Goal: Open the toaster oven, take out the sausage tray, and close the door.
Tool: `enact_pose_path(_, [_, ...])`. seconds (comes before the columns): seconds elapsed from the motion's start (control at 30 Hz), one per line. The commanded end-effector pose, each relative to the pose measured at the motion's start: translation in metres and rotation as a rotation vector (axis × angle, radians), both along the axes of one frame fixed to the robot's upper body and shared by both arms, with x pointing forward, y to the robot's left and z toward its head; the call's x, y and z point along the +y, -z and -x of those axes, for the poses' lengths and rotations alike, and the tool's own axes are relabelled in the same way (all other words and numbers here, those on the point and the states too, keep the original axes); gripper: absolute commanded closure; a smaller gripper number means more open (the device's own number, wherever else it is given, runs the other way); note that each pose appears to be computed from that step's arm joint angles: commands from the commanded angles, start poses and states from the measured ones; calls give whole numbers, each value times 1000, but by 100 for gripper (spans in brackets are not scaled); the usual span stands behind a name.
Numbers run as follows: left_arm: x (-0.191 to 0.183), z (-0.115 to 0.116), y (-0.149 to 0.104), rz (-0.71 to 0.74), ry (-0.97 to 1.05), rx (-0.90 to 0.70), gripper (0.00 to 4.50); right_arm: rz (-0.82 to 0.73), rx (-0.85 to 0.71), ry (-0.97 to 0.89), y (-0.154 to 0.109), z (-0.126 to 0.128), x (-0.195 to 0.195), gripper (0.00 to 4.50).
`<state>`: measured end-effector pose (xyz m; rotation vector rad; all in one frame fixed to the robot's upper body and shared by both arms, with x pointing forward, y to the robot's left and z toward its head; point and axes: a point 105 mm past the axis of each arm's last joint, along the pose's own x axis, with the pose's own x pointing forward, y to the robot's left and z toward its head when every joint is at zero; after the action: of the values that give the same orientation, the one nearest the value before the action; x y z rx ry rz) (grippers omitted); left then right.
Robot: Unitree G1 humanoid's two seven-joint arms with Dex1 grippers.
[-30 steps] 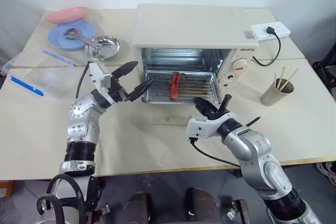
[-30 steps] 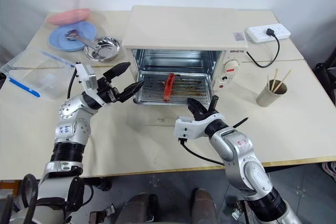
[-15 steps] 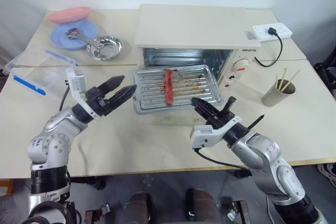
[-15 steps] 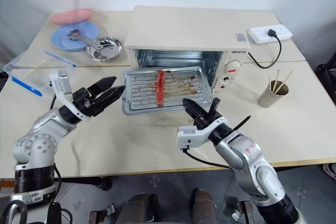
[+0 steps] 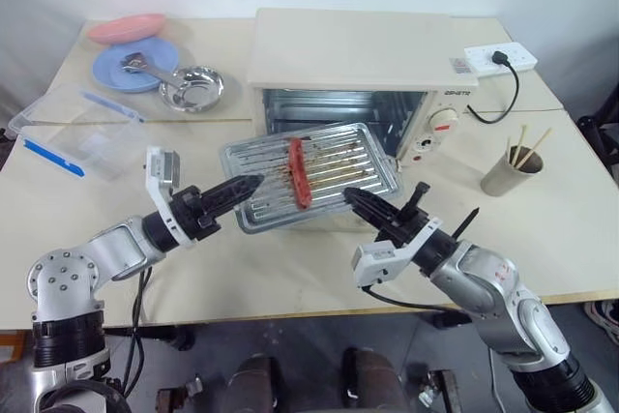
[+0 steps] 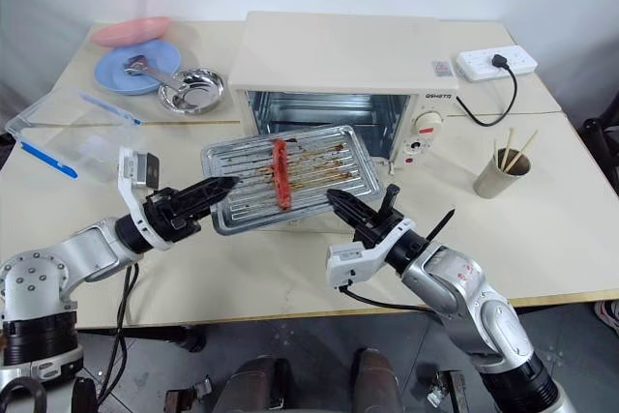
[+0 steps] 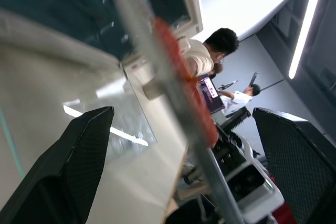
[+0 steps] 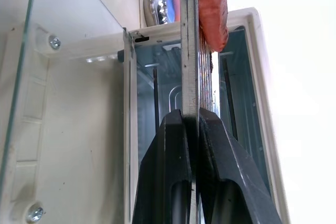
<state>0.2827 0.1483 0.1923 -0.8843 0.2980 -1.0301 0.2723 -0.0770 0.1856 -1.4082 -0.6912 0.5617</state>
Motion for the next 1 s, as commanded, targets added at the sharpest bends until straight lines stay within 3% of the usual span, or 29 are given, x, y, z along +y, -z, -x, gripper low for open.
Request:
enact_pose_path(0.03, [-3,8,-3,50,41,28,86,-17,-54,-27,-16,5,-3,450])
enact_pose_path(0.43, [-6,13,7,51,-2,126,433,-16,-18,-66,-14,12,-1,450])
enact_pose_path(0.47, [-5,12,8,50,-18,130,446,-5,-13,-53,-13,11,-2,419])
enact_pose_path(0.87, [-1,10,12,75,-80,190,450,-43,71,-105,-19,11,0,23])
enact_pose_path(0.9, [-1,11,13,77,-85,193,450,-34,99,-144,-17,17,2,1])
enact_pose_path(1.0, [-3,16,13,97,-90,185,450,-4,211,-201,-9,25,0,1])
